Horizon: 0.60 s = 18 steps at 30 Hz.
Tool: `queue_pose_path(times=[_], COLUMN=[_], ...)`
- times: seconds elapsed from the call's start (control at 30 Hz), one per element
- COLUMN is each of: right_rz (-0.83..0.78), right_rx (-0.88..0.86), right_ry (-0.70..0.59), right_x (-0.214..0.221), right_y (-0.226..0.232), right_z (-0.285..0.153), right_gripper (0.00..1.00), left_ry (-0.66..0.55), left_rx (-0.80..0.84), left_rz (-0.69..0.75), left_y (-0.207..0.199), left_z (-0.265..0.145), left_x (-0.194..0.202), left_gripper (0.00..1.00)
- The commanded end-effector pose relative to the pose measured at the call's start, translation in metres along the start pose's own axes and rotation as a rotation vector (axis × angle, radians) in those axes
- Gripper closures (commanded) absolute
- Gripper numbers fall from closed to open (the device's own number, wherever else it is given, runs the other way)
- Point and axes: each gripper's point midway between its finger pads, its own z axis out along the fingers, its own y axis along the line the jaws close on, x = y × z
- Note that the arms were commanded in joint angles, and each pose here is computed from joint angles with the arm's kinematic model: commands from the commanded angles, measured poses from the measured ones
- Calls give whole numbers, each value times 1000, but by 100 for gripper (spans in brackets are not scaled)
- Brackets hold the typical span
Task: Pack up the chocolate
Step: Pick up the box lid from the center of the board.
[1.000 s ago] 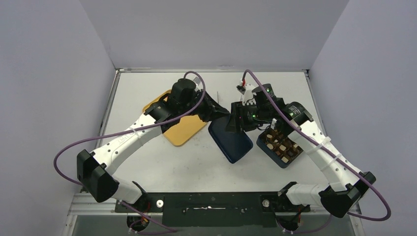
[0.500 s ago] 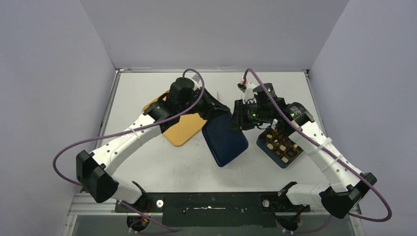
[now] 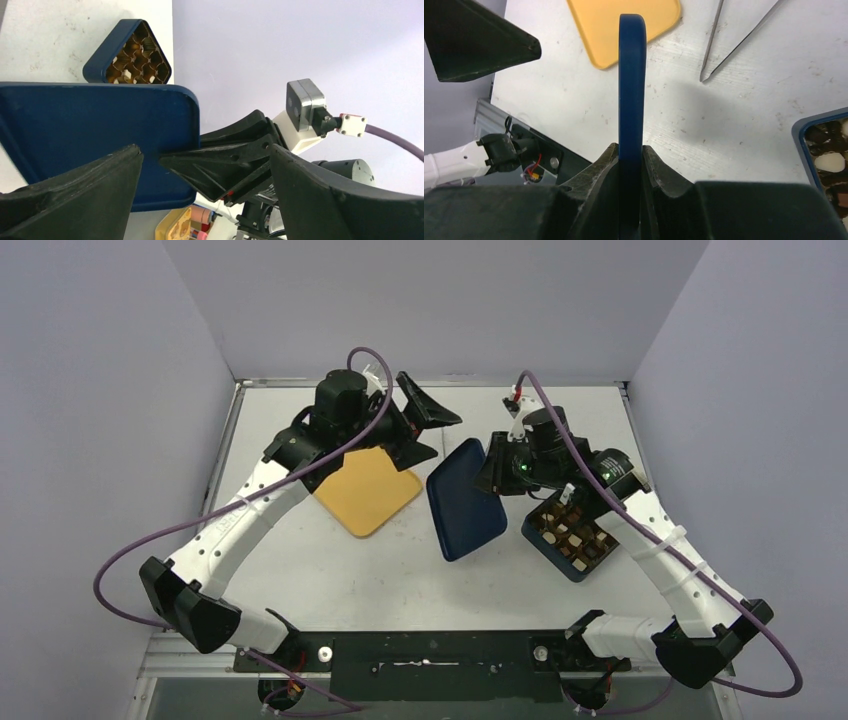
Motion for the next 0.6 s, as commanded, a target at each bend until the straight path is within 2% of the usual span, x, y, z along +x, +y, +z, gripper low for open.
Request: queue_pose_path(times=[0.0,0.13,0.27,0.37,0.43,0.47,0.57], right_rz=[11,7,0,-30,-57,-69,-107], right_rx=[23,44,95,178,274,332,525], right_ry=[-182,-207,-226,-256,-291,-316,-385], right_x=[-41,-49,-48,-45,-49,-54,-77], right_y=[6,4,-7,-27,-45,-55,-79], right_z=[-34,-40,-41,-44,-52,-57,-83], right_gripper=[100,100,100,100,100,100,100], left_ry=[-6,-18,-55,-75,-73,-55,-129], left_rx=[-5,36,2,-39,-10,-30,-144], left_rz=[86,172,393,495,554,586,721], left_y=[-7,-23,-27,-10,5,28,69], left_z=[-4,0,-7,-15,-23,-23,-44], left_x=[-6,-12,-13,-10,-2,3,-19], left_gripper=[3,3,3,3,3,3,3])
